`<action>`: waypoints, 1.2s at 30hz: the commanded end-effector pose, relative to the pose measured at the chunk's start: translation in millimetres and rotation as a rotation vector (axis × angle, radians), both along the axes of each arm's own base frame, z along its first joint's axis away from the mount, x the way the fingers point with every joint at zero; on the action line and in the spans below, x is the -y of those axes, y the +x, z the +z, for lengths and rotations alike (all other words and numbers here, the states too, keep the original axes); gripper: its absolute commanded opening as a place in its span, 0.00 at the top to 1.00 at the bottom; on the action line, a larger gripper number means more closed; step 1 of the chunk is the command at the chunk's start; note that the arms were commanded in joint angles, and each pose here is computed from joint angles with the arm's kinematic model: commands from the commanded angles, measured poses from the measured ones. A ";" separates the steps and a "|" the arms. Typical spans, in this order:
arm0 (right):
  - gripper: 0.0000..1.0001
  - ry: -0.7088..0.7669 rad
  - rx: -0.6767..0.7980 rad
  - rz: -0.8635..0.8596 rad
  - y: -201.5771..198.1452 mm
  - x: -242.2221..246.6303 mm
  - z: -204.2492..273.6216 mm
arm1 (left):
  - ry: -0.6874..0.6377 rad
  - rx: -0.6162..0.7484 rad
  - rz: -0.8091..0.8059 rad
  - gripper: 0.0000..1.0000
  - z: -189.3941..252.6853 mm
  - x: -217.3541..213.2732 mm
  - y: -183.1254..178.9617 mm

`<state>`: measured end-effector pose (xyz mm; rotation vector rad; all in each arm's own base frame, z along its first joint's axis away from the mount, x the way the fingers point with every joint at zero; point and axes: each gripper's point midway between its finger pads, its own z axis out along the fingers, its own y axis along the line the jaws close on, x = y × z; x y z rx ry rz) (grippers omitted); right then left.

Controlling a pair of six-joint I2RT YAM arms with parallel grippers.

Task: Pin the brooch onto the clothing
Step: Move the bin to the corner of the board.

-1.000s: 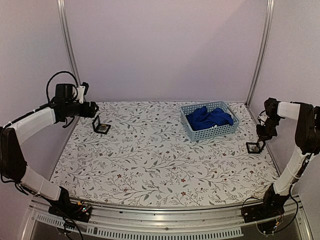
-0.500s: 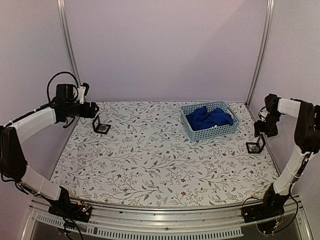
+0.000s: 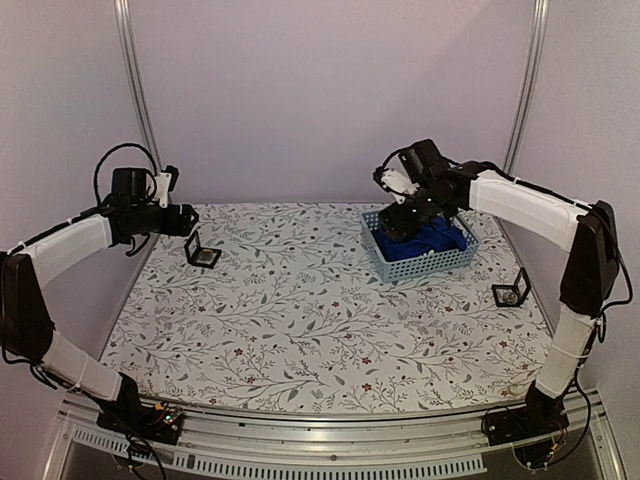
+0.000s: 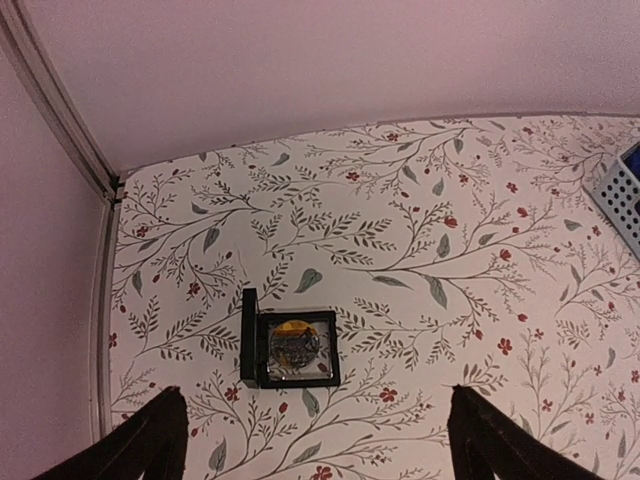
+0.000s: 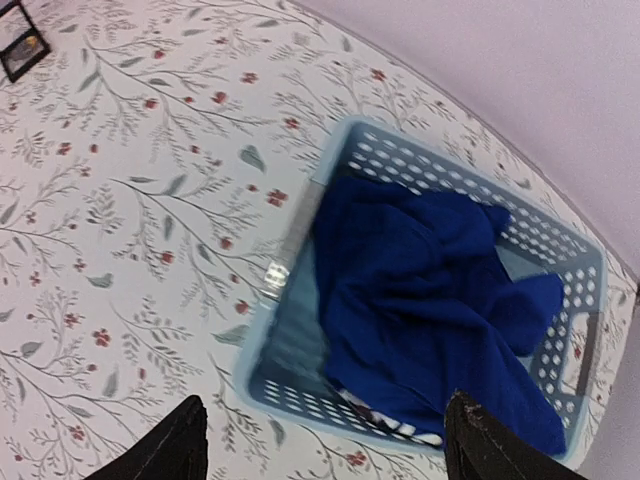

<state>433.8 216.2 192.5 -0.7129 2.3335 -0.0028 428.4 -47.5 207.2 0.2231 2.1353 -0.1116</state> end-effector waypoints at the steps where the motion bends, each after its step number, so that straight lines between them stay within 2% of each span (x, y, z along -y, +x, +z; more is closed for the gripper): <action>1: 0.20 0.022 0.017 0.133 18.5 -85.1 -18.9 | 0.000 0.009 -0.007 0.10 3.9 3.0 -1.4; 6: 0.24 -0.111 0.010 -0.088 64.3 -77.3 -68.2 | -0.007 0.017 -0.013 0.10 6.1 4.5 -2.5; 10: 0.27 -0.155 -0.016 -0.142 72.3 -72.9 -103.1 | -0.015 0.019 -0.021 0.10 7.6 6.2 -2.7; 15: 0.48 -0.155 -0.055 -0.215 74.7 -59.9 -128.9 | -0.022 0.015 -0.025 0.10 6.3 7.4 -2.5; 20: 0.54 -0.137 -0.037 -0.288 96.7 -26.5 -123.9 | -0.028 0.008 -0.028 0.10 4.4 8.6 -2.9; 23: 0.55 -0.123 -0.019 -0.279 113.1 -10.5 -119.1 | -0.026 0.010 -0.028 0.10 4.6 8.4 -2.4; 29: 0.54 -0.247 0.028 -0.186 138.7 21.2 -120.3 | -0.022 0.002 -0.026 0.10 1.6 7.8 -2.7; 33: 0.54 -0.198 0.024 -0.252 155.1 54.2 -115.6 | -0.020 0.001 -0.024 0.10 0.4 7.4 -2.8; 36: 0.49 -0.202 0.030 -0.252 156.8 61.0 -109.2 | -0.020 -0.008 -0.023 0.10 -3.1 7.1 -3.0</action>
